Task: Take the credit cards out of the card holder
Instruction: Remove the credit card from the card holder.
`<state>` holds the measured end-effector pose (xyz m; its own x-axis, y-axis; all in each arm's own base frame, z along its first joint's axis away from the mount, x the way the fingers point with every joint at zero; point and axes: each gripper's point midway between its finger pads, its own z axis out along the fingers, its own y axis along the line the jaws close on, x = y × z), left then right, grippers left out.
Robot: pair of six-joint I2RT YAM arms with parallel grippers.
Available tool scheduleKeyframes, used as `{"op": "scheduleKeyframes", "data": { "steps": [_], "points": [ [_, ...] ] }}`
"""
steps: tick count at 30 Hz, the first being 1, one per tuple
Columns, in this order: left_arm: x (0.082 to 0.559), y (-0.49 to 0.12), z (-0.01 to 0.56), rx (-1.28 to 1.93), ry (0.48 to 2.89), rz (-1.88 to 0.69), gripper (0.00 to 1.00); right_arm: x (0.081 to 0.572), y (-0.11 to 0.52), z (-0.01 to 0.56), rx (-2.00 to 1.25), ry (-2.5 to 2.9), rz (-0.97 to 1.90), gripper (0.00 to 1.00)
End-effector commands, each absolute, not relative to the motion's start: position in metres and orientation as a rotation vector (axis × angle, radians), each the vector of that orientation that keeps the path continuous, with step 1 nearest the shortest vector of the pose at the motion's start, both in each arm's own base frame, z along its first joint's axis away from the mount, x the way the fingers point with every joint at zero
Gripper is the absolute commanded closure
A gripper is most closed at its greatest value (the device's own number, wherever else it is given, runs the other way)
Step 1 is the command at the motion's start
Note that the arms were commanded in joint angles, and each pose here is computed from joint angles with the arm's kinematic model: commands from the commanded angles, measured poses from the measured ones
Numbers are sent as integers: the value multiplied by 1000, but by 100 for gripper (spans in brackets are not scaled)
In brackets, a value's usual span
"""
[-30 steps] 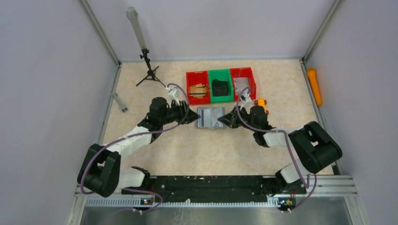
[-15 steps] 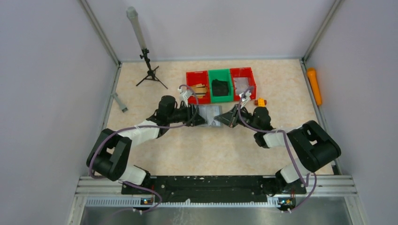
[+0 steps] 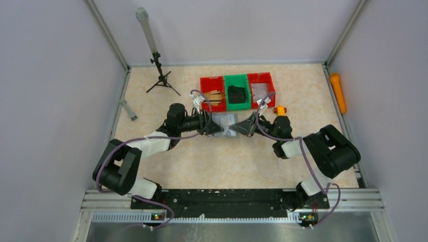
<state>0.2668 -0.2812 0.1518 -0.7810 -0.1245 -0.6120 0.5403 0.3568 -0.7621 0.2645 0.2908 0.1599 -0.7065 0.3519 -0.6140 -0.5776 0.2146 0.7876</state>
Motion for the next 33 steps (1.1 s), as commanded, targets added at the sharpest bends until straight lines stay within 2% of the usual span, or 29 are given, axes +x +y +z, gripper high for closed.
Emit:
{"op": "scheduleKeyframes", "data": {
  "steps": [1,7,15,18,19,24,29,33],
  "points": [
    [265,-282,183,426,1876,-1497,62,250,295,194,-333,1596,1683,100],
    [262,-285,188,439,1852,-1546,66,245,297,197,-350,1578,1721,100],
    [258,-281,196,445,1810,-1541,89,247,298,194,-353,1586,1722,100],
    [258,-279,197,438,1807,-1536,98,250,297,192,-341,1593,1708,86],
    [258,-279,197,437,1809,-1535,100,251,296,191,-335,1596,1702,83],
    [259,-278,197,428,1812,-1533,100,254,290,192,-318,1590,1677,86],
    [262,-275,195,414,1822,-1526,100,256,283,196,-300,1571,1672,83],
    [263,-274,194,406,1831,-1530,100,257,281,196,-294,1563,1677,92]
  ]
}}
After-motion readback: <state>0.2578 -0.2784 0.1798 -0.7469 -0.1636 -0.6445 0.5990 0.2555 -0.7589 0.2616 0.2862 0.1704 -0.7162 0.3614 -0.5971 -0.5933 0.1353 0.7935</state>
